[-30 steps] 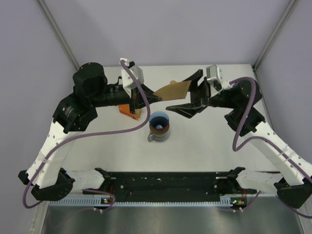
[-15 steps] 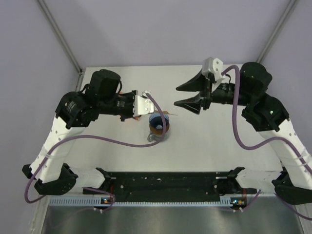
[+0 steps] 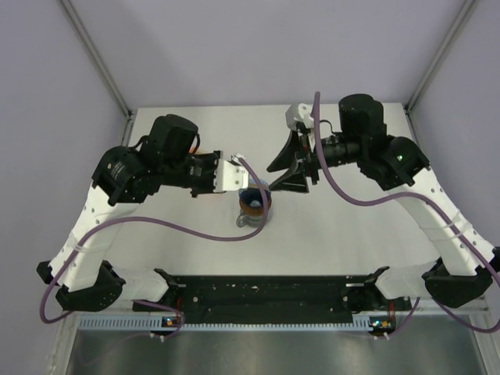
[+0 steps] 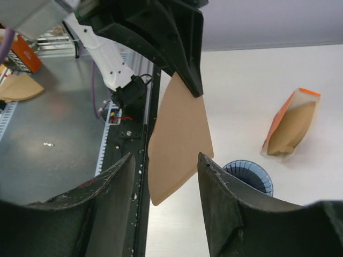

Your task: Place the coffee filter in the dripper

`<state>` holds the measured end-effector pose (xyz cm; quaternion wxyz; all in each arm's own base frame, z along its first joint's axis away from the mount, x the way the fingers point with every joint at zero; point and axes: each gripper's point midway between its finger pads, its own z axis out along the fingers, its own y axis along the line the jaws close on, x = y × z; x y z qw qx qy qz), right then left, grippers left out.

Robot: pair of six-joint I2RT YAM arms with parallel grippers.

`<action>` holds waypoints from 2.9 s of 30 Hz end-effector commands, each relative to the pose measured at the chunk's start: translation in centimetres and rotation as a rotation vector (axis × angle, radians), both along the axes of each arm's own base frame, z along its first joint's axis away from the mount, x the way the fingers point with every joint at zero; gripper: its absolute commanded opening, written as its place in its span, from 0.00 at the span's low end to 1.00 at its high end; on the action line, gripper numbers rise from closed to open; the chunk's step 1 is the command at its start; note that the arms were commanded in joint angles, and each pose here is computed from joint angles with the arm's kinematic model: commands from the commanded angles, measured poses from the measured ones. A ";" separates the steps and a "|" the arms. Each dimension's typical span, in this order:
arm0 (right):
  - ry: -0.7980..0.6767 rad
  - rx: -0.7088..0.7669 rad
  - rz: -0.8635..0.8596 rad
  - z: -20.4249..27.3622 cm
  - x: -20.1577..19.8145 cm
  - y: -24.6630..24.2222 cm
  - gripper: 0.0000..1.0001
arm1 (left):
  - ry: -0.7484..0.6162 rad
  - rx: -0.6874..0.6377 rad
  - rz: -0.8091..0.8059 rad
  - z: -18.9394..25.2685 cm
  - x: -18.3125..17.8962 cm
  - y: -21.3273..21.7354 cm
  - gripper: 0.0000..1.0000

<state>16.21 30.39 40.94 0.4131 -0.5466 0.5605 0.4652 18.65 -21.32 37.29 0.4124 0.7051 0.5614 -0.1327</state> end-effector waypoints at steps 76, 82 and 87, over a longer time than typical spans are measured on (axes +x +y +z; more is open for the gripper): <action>-0.001 -0.008 0.045 1.2 -1.5 0.9 0.00 | -0.022 0.005 -0.029 0.3 -0.4 -0.5 0.00; 0.018 -0.018 0.047 0.4 -1.5 1.0 0.06 | -0.038 -0.015 0.008 1.0 0.2 -0.6 0.00; 0.008 -0.021 0.019 0.4 -1.1 1.3 0.09 | -0.039 -0.009 0.014 0.8 0.4 -0.6 0.00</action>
